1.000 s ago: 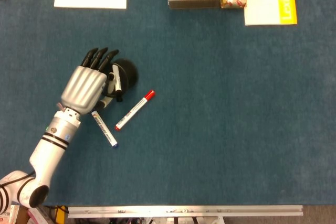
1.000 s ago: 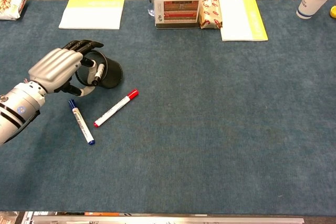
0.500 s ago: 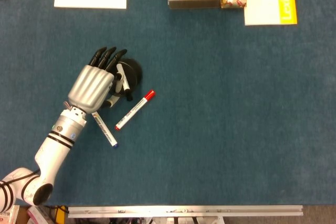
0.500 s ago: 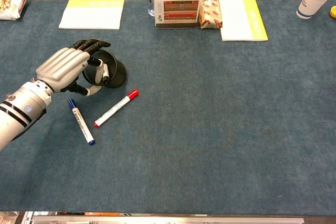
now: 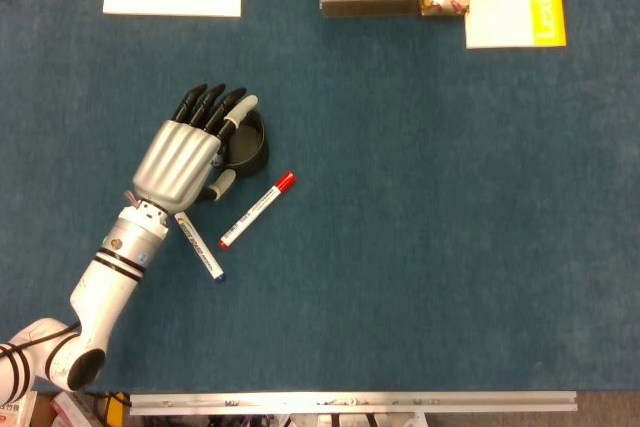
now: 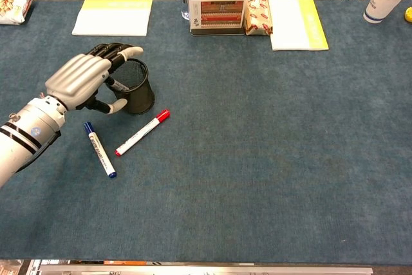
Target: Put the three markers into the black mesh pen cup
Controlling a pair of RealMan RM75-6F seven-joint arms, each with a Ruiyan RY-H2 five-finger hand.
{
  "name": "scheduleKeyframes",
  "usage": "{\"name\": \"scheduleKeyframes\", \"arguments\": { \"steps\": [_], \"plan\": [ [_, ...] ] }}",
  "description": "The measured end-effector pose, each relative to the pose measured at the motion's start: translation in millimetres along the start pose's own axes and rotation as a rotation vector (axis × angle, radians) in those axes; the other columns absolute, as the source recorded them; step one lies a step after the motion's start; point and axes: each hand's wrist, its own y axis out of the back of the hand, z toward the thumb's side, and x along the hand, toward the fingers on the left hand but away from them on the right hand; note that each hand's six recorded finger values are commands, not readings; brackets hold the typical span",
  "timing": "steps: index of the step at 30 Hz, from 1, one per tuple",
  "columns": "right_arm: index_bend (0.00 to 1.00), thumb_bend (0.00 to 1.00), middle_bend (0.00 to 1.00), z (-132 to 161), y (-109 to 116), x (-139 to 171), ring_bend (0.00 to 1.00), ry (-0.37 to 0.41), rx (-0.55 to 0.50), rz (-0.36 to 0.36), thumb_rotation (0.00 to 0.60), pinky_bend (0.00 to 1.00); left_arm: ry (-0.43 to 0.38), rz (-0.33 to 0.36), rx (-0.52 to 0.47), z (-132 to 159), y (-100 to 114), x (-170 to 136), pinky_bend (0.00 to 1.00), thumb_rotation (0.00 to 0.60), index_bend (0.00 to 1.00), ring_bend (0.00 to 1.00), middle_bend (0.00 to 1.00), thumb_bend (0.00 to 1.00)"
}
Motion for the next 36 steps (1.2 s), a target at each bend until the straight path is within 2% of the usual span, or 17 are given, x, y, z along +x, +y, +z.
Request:
{"name": "scheduleKeyframes", "arguments": {
  "steps": [14, 23, 26, 31, 36],
  "plan": [
    [0.1, 0.0, 0.19, 0, 1, 1, 0.11, 0.0, -0.002, -0.006, 0.6, 0.41, 0.018, 0.012, 0.016, -4, 14, -12, 0.07, 0.6, 0.04, 0.0, 0.06, 0.31],
    [0.1, 0.0, 0.19, 0, 2, 1, 0.11, 0.001, -0.002, -0.01, 0.6, 0.41, 0.068, 0.008, 0.09, -14, 43, -33, 0.07, 0.6, 0.05, 0.0, 0.06, 0.31],
    [0.1, 0.0, 0.19, 1, 2, 1, 0.11, 0.002, 0.0, -0.008, 0.6, 0.41, 0.081, 0.009, 0.109, -18, 59, -44, 0.07, 0.6, 0.08, 0.0, 0.06, 0.31],
    [0.1, 0.0, 0.19, 1, 0, 1, 0.11, 0.002, 0.004, -0.004, 0.6, 0.41, 0.082, 0.009, 0.139, -18, 83, -68, 0.07, 0.6, 0.2, 0.0, 0.06, 0.31],
    [0.1, 0.0, 0.19, 2, 0, 1, 0.11, 0.001, 0.004, -0.005, 0.6, 0.41, 0.045, -0.04, 0.156, -13, 86, -91, 0.07, 0.6, 0.33, 0.0, 0.06, 0.31]
  ]
}}
